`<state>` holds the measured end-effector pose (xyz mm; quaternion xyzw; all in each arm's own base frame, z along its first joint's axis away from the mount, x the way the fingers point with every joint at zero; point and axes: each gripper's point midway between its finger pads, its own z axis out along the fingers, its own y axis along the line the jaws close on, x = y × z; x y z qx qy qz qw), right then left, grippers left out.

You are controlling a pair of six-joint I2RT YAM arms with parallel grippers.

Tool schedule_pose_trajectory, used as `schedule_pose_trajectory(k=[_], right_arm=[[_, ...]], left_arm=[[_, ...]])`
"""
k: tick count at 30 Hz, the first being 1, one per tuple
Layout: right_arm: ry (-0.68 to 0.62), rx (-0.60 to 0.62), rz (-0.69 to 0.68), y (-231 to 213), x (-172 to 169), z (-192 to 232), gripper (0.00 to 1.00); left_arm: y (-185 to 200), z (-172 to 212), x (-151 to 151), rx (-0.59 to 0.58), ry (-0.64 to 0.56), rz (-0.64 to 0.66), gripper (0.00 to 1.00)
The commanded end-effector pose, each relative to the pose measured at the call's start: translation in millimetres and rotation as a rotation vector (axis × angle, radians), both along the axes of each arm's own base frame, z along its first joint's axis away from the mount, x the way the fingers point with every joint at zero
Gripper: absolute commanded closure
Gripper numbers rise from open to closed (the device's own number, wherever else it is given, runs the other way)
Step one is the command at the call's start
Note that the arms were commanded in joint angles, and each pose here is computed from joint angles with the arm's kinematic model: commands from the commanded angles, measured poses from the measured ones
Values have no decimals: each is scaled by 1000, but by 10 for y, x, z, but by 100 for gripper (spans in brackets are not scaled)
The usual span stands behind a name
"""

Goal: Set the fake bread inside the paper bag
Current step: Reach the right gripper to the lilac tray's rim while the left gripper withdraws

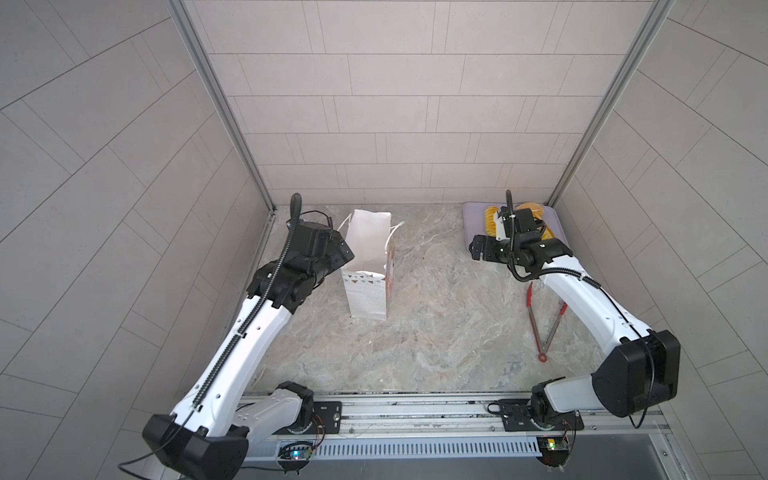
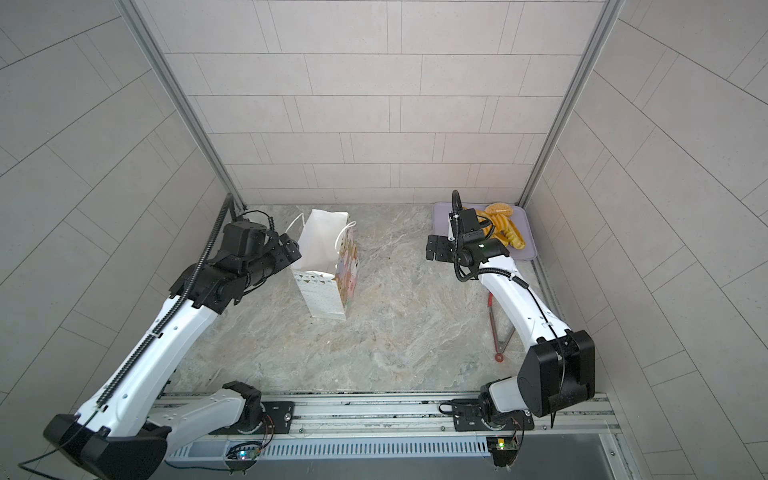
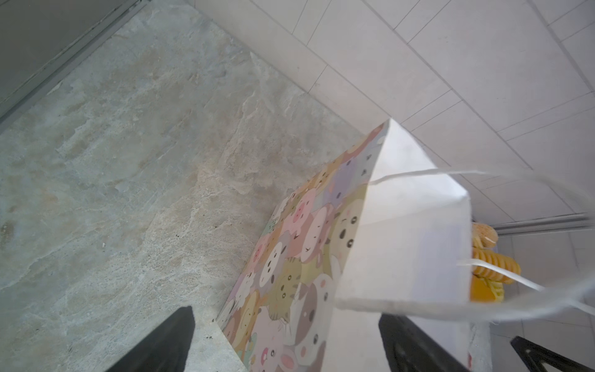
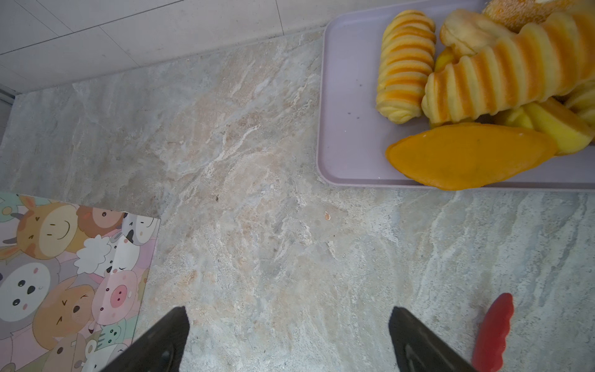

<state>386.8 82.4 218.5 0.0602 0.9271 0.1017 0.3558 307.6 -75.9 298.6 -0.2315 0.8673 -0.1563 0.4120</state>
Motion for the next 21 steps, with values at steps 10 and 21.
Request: schedule_pose_trajectory(k=[10,21], right_arm=[[-30,1,-2,58,420,207,31],[70,-70,-32,77,1010,-133,45]], left_arm=[[620,850,-227,324,-180,10,1],[1129,-260,766,-236,-23,102,4]])
